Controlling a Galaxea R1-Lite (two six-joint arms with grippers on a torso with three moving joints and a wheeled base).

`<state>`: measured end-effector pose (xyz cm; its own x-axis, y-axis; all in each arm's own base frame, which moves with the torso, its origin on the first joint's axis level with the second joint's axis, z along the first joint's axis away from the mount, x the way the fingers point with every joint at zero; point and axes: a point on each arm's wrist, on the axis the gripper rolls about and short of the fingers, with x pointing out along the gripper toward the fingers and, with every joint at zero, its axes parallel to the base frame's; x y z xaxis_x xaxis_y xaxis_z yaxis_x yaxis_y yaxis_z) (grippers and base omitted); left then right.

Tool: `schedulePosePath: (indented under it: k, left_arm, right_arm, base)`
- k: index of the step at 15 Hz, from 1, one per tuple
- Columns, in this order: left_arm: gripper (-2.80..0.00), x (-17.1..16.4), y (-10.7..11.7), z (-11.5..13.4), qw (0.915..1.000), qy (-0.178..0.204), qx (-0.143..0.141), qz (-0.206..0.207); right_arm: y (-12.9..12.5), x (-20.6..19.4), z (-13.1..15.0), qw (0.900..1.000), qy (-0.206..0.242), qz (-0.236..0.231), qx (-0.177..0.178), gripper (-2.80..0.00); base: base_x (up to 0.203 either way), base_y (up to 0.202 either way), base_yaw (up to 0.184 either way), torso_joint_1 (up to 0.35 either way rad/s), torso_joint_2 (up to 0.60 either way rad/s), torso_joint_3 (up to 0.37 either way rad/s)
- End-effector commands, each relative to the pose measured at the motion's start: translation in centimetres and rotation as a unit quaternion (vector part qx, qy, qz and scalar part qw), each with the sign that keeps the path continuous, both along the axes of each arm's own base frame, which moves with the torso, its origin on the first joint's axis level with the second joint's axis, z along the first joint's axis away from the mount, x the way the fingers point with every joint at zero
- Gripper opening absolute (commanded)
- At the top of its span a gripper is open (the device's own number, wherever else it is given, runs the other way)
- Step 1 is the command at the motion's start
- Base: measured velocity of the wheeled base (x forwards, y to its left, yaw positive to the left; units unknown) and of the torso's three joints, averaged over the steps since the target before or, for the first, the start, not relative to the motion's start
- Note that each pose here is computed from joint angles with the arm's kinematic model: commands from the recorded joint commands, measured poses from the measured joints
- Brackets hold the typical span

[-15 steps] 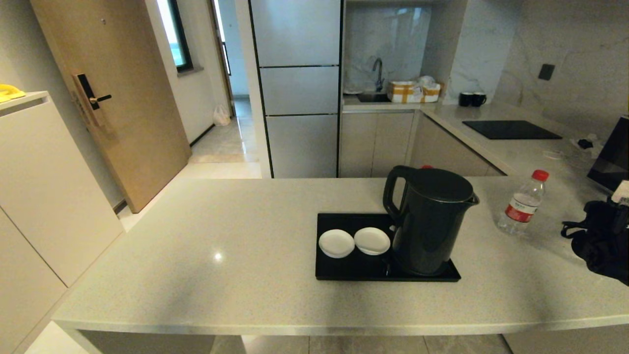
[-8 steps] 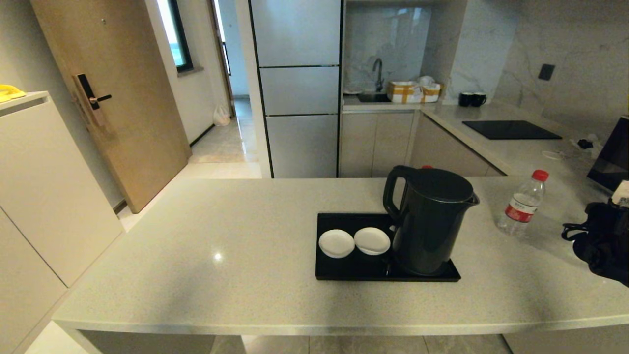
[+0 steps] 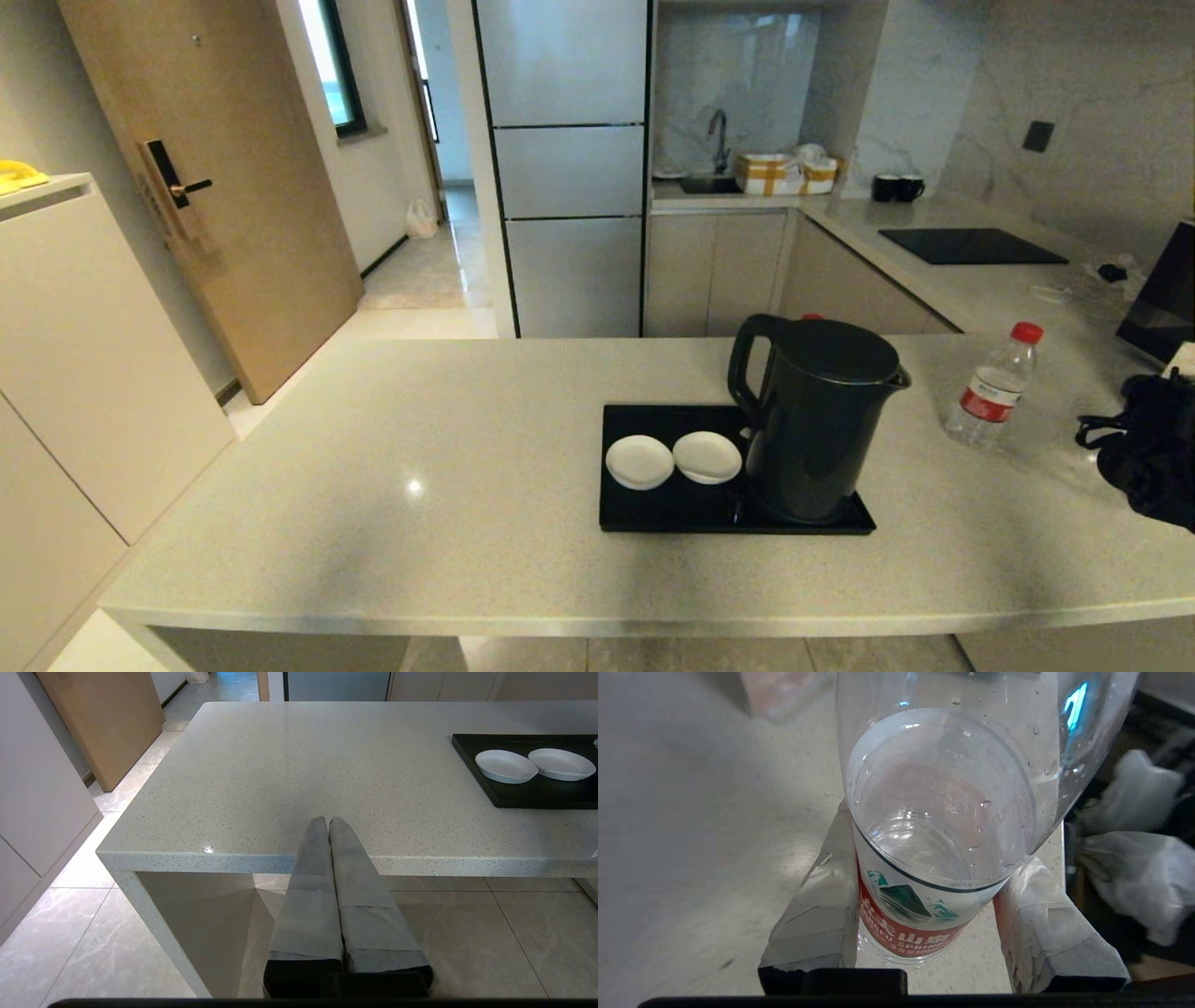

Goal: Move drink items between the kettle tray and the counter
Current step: Return the bottled water to its original position

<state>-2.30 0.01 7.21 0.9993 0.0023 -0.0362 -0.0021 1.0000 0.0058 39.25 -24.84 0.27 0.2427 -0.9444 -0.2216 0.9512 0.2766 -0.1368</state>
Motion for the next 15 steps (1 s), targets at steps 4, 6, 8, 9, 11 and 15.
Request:
schedulePosePath:
  k: [4,6,8,9,11,15]
  left_arm:
    - [-2.80,0.0,0.0,0.0,1.0000,0.000,0.000,0.001]
    - [-2.80,0.0,0.0,0.0,1.0000,0.000,0.000,0.001]
    - [-2.80,0.0,0.0,0.0,1.0000,0.000,0.000,0.001]
    - [-2.80,0.0,0.0,0.0,1.0000,0.000,0.000,0.000]
    - [-2.80,0.0,0.0,0.0,1.0000,0.000,0.000,0.000]
    - [-2.80,0.0,0.0,0.0,1.0000,0.000,0.000,0.000]
  right_arm:
    - [8.6,-5.1,7.0,0.983,-0.046,0.164,0.065,-2.80]
    - [13.6,-6.0,9.4,0.962,-0.067,0.252,0.080,-2.80]
    - [17.6,-7.6,13.0,0.943,-0.089,0.312,0.074,-2.80]
    - [19.7,-8.9,15.2,0.931,-0.094,0.345,0.074,-2.80]
    - [25.0,-12.3,18.9,0.895,-0.087,0.429,0.082,-2.80]
    - [33.5,-16.2,21.8,0.835,-0.044,0.543,0.075,-2.80]
  base:
    - [0.000,0.000,0.000,0.000,0.00,0.000]
    - [0.000,0.000,0.000,0.000,0.00,0.000]
    - [0.000,0.000,0.000,0.000,0.00,0.000]
    - [0.000,0.000,0.000,0.000,0.00,0.000]
    - [0.000,0.000,0.000,0.000,0.00,0.000]
    - [0.000,0.000,0.000,0.000,0.00,0.000]
